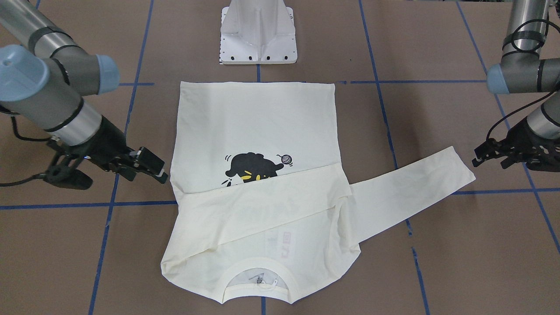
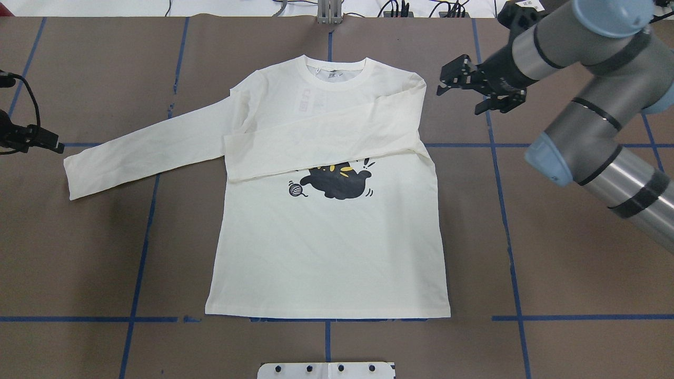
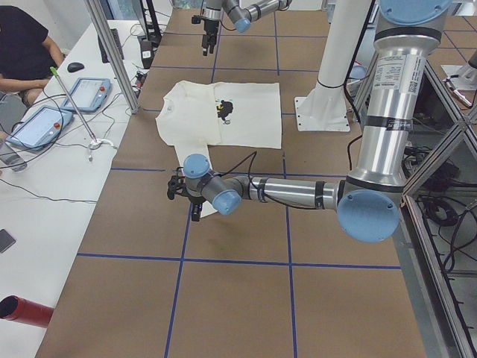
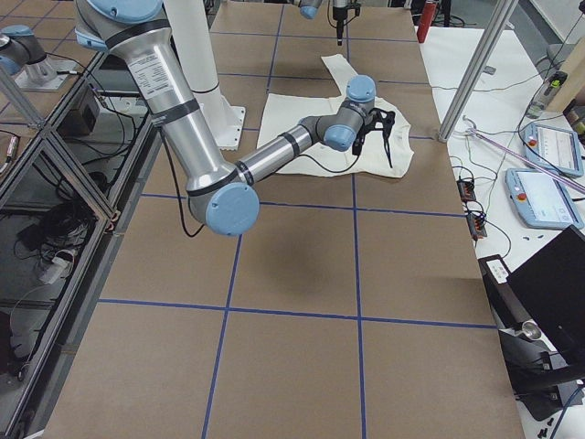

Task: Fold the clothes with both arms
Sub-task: 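Move the left gripper to the cuff of the other sleeve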

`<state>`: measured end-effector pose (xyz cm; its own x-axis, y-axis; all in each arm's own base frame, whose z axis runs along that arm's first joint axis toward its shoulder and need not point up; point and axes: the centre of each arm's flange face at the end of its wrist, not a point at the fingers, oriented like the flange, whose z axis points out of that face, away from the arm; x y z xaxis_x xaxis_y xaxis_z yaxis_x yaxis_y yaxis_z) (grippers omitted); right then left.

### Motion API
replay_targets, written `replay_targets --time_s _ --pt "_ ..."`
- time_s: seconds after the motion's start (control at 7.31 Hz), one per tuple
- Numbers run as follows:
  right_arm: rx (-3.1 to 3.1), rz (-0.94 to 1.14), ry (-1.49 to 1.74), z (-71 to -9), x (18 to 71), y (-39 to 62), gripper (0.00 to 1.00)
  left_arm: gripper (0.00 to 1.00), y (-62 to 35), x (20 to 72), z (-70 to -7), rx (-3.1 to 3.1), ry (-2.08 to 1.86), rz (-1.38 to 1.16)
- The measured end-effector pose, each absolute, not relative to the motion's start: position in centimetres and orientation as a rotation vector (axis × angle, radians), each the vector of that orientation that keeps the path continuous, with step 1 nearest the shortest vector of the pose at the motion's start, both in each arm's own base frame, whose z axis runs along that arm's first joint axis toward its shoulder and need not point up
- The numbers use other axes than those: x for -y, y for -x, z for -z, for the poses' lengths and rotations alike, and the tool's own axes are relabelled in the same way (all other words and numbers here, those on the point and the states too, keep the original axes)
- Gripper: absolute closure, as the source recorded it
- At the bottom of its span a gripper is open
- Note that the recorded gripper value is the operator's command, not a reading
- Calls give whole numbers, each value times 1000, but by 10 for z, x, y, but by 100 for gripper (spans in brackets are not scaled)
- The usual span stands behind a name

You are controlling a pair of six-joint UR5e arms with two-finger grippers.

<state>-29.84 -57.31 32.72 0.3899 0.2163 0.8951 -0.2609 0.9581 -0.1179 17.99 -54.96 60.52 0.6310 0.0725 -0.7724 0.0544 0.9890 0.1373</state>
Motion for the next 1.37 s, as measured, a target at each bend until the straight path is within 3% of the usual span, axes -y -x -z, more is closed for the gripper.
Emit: replay_targets --time_s 0.55,0.82,0.96,1.37 --pt "1092 -252 -49 -394 554 235 1 30 -210 557 -621 -893 -136 -46" --pt "1088 -250 -50 -399 549 231 1 48 -221 557 -628 -888 -118 -60" --pt "1089 -249 -52 -399 548 230 1 99 -223 557 -630 -886 -113 -61" --pt "1097 -248 -58 -394 543 224 1 100 -224 557 -630 -888 -105 -61"
